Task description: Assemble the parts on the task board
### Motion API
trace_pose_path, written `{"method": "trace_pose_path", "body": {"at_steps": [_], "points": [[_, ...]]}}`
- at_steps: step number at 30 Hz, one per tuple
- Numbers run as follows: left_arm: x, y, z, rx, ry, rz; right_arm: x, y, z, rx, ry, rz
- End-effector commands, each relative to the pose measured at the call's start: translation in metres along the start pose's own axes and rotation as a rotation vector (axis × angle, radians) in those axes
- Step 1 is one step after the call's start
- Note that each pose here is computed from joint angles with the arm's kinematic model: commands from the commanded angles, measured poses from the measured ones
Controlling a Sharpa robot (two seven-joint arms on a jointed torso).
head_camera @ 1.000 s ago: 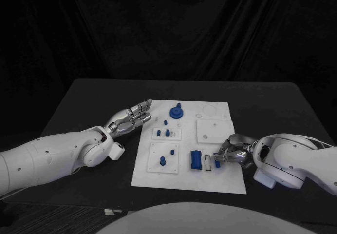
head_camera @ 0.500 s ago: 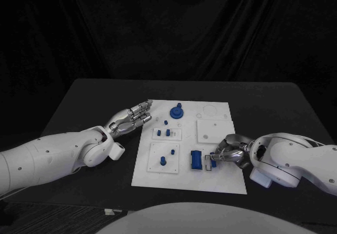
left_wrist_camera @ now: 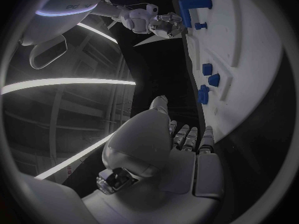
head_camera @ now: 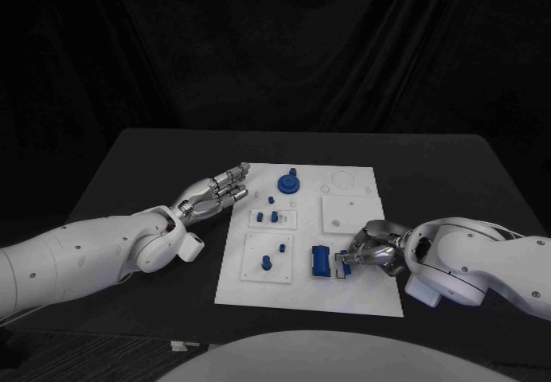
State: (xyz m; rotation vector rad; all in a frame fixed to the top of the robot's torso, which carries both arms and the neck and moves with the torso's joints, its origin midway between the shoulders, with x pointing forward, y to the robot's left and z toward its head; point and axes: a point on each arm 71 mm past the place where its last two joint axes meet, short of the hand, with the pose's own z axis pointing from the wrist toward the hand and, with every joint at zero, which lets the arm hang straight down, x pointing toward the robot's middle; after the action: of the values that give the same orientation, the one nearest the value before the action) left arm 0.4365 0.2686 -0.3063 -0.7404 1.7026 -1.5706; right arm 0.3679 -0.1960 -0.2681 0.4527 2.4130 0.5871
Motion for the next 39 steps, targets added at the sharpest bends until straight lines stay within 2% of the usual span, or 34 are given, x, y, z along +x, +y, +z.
{"method": "trace_pose_path", "body": {"at_steps": [1, 15, 39], "points": [[0.0021, 0.0000, 0.0003, 0.005, 0.013, -0.012, 0.0025, -0.0012, 0.0008, 0.009, 0.021, -0.006], [0.0023, 0.0010, 0.0001, -0.001, 0.017, -0.016, 0.0050, -0.0018, 0.0020, 0.020, 0.039, -0.015], [0.0023, 0.0027, -0.0005, -0.013, 0.020, -0.019, 0.0025, -0.0035, 0.0037, 0.029, 0.015, -0.053]]}}
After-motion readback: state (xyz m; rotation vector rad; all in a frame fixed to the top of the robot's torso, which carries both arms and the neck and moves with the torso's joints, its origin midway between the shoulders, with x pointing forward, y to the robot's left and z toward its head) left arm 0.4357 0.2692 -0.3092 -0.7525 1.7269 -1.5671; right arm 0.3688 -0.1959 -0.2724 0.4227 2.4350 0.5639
